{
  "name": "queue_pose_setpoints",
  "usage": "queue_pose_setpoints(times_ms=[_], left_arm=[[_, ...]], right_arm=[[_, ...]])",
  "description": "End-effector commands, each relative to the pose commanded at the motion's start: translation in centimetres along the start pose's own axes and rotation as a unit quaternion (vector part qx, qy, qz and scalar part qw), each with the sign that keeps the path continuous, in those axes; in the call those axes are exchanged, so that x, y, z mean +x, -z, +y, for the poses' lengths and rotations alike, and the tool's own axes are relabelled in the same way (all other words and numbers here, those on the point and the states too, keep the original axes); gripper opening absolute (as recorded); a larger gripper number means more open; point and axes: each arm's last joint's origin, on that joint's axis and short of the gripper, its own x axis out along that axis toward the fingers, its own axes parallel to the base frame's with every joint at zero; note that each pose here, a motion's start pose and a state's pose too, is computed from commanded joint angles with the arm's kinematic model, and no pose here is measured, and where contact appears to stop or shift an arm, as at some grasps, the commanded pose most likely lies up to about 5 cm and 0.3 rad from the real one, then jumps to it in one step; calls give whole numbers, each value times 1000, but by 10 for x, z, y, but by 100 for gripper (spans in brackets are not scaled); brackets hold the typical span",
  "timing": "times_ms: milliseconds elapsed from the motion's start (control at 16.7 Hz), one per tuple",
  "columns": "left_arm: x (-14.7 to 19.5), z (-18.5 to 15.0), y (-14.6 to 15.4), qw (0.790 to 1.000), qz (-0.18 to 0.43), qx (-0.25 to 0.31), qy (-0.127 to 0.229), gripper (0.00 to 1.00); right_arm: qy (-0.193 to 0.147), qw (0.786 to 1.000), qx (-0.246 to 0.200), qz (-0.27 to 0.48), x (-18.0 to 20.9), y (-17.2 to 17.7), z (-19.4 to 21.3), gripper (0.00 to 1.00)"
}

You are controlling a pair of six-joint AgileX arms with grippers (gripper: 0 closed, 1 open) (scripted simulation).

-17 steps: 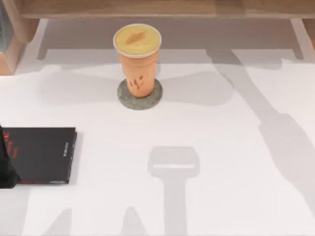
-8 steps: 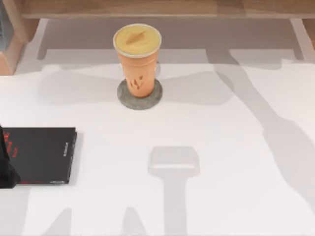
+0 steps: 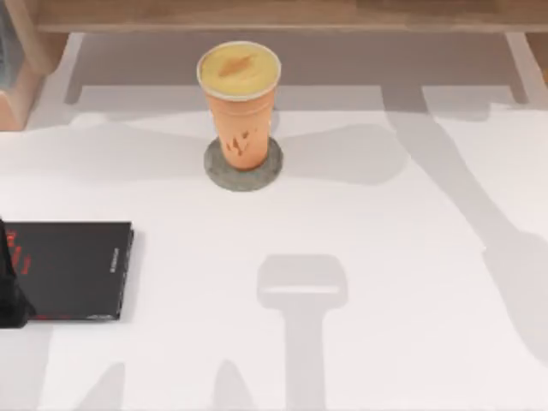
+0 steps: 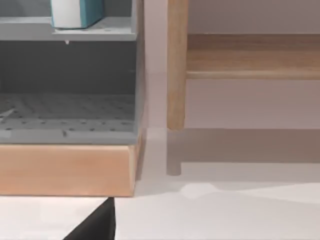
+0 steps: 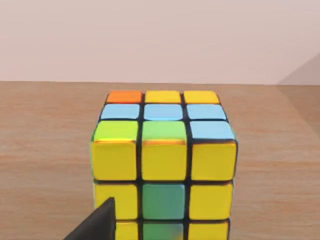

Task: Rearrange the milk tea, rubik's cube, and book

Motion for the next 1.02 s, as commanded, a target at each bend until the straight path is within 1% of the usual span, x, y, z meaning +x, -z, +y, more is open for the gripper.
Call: queue_pose_setpoints(times_ms=[120, 360, 480, 600, 840, 1020], left_arm=[[0, 0, 0, 1000, 0, 0, 0, 100], [0, 0, 0, 1000, 0, 0, 0, 100], [0, 0, 0, 1000, 0, 0, 0, 100], [0, 0, 0, 1000, 0, 0, 0, 100], [0, 0, 0, 1000, 0, 0, 0, 100], [0, 0, 0, 1000, 0, 0, 0, 100]], right_arm=[[1, 1000, -3, 4, -27, -1, -22, 100], [4, 1000, -2, -1, -97, 3, -63, 100], [7, 1000, 1, -9, -129, 10, -80, 100], [11, 1000, 3, -14, -152, 21, -93, 100], [16, 1000, -4, -8, -193, 53, -113, 100], [20, 1000, -7, -7, -232, 96, -126, 100]])
